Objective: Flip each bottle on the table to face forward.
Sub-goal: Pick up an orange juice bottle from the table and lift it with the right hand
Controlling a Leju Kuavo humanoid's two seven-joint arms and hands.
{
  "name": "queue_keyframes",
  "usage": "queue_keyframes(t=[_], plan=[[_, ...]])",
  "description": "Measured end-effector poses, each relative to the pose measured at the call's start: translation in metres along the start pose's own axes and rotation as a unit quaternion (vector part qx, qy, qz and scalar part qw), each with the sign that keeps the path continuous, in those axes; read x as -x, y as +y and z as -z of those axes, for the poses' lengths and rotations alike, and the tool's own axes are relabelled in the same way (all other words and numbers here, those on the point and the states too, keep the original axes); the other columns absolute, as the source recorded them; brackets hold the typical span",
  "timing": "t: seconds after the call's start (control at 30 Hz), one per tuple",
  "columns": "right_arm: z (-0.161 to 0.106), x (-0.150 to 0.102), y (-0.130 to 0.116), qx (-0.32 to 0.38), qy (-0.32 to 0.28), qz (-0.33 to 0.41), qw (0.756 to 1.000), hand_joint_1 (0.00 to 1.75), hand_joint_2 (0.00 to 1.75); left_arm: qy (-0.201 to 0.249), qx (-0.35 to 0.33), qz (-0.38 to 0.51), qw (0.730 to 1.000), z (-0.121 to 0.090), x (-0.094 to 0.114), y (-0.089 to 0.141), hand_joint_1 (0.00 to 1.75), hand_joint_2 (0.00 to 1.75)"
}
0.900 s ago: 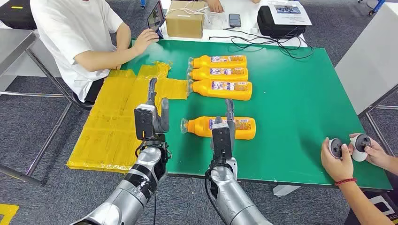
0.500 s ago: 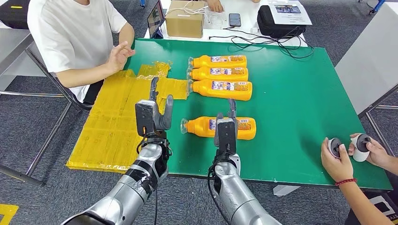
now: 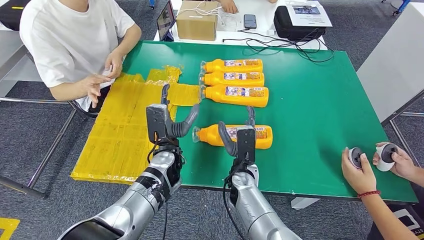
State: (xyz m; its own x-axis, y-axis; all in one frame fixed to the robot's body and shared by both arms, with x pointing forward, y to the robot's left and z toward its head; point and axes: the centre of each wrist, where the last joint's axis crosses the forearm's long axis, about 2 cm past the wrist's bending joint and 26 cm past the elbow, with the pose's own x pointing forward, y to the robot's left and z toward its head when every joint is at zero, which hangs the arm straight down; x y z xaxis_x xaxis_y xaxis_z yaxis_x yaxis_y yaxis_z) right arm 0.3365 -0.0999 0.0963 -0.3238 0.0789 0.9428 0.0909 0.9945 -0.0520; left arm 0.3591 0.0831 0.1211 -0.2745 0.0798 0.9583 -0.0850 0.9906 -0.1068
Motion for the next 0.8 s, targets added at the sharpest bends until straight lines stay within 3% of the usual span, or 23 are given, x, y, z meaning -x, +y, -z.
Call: queue_keyframes(t=[0.17,0.3,0.43,0.47,0.6,0.8], plan=[[0.000,0.000,0.000,0.001,0.000,-0.003,1.000,0.00,1.75,0.003,0.004,0.004,1.000,-0.001,0.001,-0.001,0.00,1.75],[0.000,-0.002,-0.003,0.021,-0.022,-0.054,0.998,0.00,1.75,-0.010,0.007,0.031,0.999,-0.001,0.000,-0.001,0.00,1.75],[-0.003,-0.002,-0.006,0.010,-0.069,-0.122,0.990,0.00,0.00,-0.031,0.016,0.026,0.999,-0.006,-0.002,-0.002,0.00,1.75],[-0.006,-0.002,-0.008,-0.004,-0.085,-0.138,0.987,0.00,0.00,-0.036,0.020,0.016,0.999,-0.008,-0.003,-0.002,0.00,1.75],[-0.014,-0.002,-0.015,-0.055,-0.149,-0.204,0.966,0.00,1.75,-0.055,0.024,-0.006,0.998,-0.019,-0.005,0.002,0.00,1.75],[-0.020,0.004,-0.044,-0.109,-0.162,-0.358,0.913,0.00,1.75,-0.046,0.027,-0.035,0.998,-0.047,0.005,0.016,0.00,1.75]])
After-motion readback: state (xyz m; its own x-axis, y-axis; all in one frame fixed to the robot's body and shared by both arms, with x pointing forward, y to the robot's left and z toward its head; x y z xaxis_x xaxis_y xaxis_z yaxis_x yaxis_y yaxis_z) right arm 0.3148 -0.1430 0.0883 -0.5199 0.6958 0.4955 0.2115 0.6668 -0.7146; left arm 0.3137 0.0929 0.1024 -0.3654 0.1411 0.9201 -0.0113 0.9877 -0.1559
